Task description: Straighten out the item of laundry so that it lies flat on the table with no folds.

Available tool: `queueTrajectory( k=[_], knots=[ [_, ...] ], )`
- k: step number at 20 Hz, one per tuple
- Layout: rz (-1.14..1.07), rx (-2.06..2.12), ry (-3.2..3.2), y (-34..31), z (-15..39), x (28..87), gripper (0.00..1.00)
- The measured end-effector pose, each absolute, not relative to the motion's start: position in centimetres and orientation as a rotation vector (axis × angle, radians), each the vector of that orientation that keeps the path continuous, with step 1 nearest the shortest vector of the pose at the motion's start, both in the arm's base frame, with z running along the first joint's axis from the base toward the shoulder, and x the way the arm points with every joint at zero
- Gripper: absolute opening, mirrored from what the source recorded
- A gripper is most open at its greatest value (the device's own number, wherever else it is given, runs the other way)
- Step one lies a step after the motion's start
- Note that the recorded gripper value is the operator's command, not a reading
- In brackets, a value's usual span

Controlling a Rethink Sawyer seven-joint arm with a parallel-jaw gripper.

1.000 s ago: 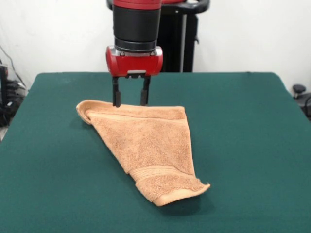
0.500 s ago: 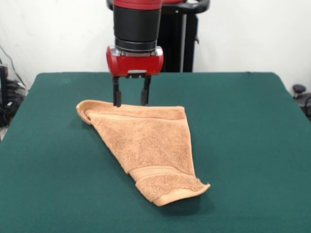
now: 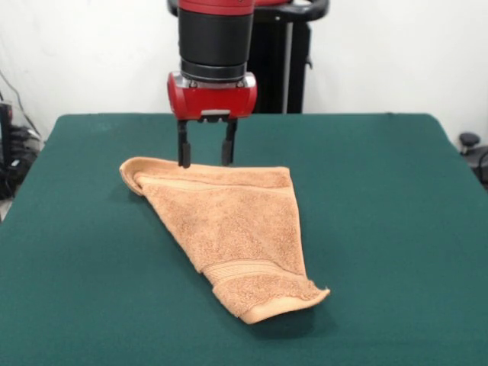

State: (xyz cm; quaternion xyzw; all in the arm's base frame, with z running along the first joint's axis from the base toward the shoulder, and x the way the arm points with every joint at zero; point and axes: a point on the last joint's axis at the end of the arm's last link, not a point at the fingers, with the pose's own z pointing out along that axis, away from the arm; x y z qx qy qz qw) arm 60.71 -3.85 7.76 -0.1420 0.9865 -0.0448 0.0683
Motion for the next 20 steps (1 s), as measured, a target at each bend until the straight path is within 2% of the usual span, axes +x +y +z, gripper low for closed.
queueTrajectory(
  k=[20],
  knots=[
    [-0.138,-0.437,2.952,-2.7,8.8,61.3,1.0]
  ],
)
